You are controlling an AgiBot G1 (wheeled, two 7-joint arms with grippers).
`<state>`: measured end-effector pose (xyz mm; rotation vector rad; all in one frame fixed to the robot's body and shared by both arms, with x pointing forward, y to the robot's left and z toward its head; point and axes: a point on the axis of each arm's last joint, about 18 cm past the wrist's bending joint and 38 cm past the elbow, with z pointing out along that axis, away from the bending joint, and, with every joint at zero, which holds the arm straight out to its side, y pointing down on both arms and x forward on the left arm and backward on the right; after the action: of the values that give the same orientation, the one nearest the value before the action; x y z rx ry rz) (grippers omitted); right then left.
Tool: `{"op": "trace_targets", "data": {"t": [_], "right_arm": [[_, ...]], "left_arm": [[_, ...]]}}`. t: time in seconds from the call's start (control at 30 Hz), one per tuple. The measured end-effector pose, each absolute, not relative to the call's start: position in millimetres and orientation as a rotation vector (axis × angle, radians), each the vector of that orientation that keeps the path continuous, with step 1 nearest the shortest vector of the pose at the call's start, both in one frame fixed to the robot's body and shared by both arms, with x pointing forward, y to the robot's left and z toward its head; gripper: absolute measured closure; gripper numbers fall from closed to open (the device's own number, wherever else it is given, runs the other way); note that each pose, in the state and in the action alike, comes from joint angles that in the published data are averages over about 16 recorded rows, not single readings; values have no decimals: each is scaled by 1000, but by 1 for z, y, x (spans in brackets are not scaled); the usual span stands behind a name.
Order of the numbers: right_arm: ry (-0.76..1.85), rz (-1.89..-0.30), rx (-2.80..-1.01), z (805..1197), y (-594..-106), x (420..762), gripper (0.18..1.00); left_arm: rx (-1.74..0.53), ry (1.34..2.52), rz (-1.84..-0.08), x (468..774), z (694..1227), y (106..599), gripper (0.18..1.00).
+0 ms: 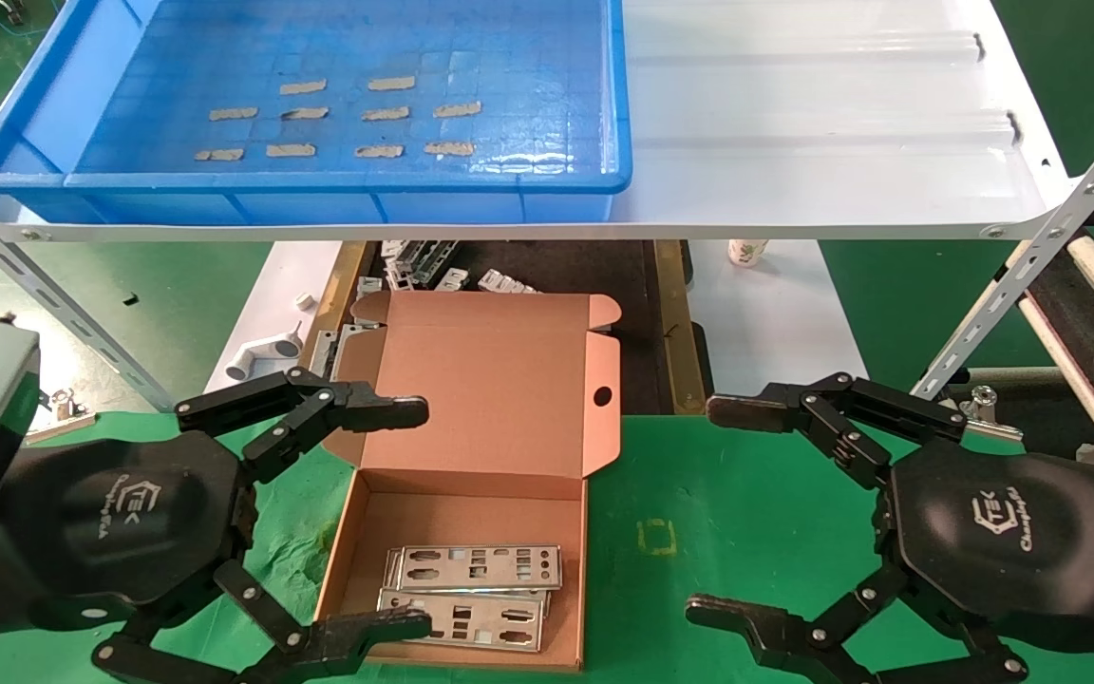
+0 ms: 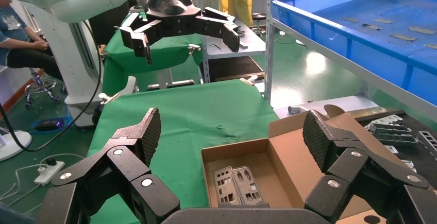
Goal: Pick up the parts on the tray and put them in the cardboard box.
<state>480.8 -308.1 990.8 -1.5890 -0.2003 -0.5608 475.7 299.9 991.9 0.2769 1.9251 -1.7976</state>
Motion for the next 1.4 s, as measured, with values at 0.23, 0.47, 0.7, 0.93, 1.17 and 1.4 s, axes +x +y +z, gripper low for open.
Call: {"op": "trace_targets", "data": {"t": [0.23,0.47,0.7,0.93,1.17,1.4], "right_arm": [[-200,-561,-1589,991,-308,481,178],[-200,-561,-1589,991,-308,481,178],[-200,-561,-1589,991,-308,481,178],[-200,-561,-1589,991,-308,481,178],[-200,-561,-1589,991,-308,481,178],[-200,-561,-1589,991,-308,481,178]], "left_arm": [[277,1925,-1798,476,992,300,184],[277,1925,-1798,476,992,300,184],[277,1925,-1798,476,992,300,184],[277,1925,-1798,476,992,300,184],[277,1925,-1798,476,992,300,184],[277,1925,-1798,476,992,300,184]]}}
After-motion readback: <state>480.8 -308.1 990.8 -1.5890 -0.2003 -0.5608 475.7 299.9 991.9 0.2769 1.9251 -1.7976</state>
